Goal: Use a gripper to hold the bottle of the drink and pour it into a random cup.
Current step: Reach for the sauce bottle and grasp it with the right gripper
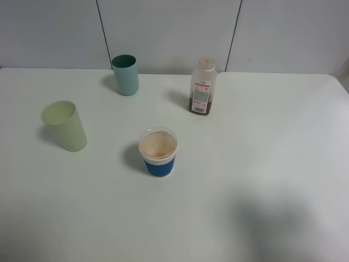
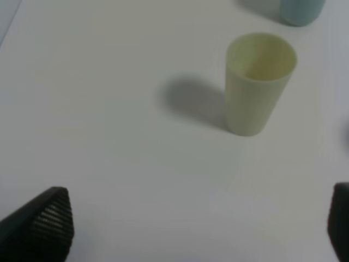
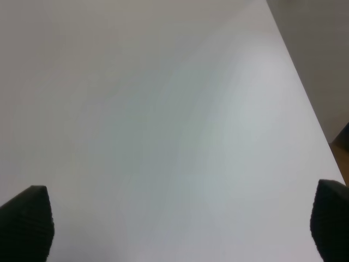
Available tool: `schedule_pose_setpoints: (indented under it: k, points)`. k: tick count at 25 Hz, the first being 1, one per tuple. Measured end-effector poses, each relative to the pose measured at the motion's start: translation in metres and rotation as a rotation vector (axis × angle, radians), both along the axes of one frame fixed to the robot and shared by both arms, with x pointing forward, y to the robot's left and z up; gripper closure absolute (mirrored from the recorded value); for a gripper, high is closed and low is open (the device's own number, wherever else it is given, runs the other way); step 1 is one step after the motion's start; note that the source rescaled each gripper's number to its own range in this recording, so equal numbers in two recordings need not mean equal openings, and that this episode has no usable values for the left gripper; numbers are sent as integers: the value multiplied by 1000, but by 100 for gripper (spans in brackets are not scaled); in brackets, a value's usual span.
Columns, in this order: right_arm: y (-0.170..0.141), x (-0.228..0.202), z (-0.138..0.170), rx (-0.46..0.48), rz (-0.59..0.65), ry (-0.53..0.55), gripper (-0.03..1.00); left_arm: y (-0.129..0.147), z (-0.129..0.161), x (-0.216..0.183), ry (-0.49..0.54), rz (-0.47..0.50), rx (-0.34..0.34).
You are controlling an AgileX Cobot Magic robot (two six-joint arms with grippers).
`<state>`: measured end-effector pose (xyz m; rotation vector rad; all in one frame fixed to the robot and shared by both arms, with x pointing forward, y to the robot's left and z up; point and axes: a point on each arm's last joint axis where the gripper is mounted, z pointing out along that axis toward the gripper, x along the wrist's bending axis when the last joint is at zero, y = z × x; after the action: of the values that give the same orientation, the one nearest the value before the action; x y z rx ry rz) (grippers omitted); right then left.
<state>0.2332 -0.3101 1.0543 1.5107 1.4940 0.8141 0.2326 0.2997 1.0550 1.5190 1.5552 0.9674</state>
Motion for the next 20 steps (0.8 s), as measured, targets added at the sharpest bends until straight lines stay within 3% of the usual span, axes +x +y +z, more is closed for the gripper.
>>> schedule_pose_setpoints:
  k: [20]
  points:
    - [0, 0, 0, 0, 0, 0, 6, 0, 0, 0, 0, 0, 0]
